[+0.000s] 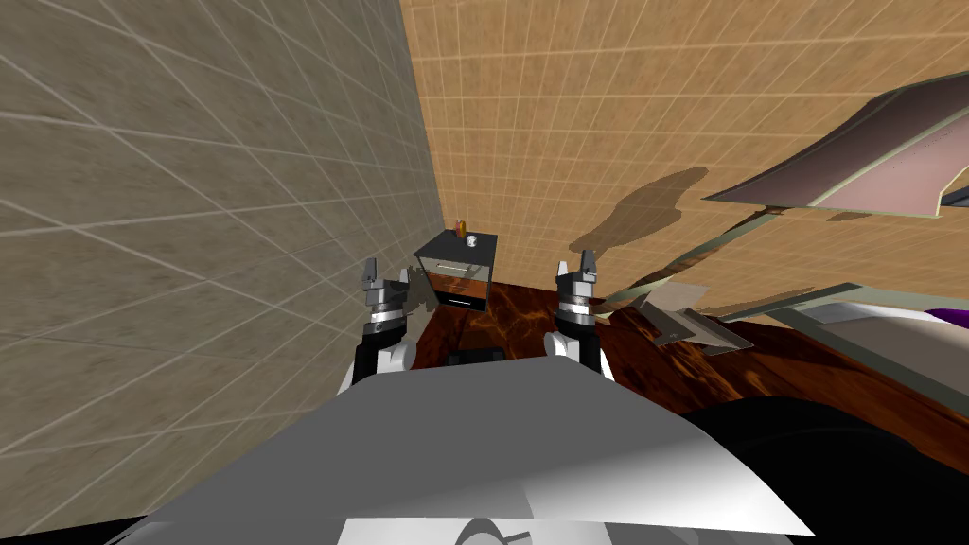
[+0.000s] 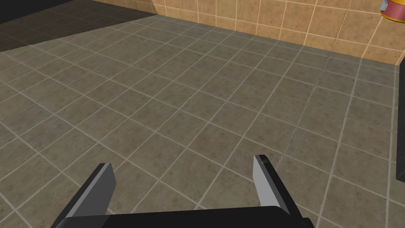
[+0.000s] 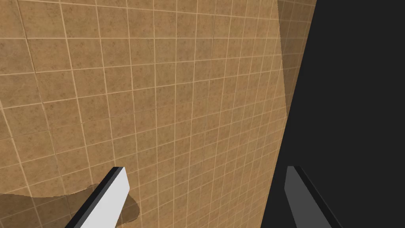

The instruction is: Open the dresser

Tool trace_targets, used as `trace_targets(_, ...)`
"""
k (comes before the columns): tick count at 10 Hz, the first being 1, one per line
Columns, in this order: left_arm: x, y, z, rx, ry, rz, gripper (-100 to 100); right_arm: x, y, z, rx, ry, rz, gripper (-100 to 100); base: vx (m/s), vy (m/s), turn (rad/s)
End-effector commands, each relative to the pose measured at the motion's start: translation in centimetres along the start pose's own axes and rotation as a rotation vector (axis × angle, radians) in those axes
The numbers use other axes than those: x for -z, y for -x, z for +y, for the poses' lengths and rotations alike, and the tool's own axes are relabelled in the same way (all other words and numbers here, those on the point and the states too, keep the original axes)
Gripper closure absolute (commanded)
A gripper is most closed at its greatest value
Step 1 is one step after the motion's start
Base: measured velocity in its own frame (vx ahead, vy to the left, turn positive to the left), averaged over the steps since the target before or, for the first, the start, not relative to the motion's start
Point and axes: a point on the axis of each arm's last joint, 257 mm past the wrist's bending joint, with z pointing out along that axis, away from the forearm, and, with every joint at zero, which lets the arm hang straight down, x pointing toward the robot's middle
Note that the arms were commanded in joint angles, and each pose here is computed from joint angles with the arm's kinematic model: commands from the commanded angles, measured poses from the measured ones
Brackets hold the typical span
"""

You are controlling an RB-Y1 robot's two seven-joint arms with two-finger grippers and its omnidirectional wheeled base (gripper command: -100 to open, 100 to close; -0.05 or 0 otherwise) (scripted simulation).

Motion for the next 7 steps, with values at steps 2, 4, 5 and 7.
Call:
trace_targets(2,0.00,0.00,0.00,0.000,0.000,0.000,0,0.00,0.00,0.00,0.000,0.000,0.000,0,0.000,0.000,0.000)
trace_targets(4,0.00,0.00,-0.01,0.000,0.000,0.000,0,0.00,0.00,0.01,0.000,0.000,0.000,0,0.000,0.000,0.000)
trace_targets(5,0.00,0.00,-0.01,0.000,0.000,0.000,0,0.00,0.00,0.01,0.000,0.000,0.000,0,0.000,0.000,0.000)
trace_targets(7,0.00,0.00,-0.02,0.000,0.000,0.000,0,0.00,0.00,0.02,0.000,0.000,0.000,0,0.000,0.000,0.000)
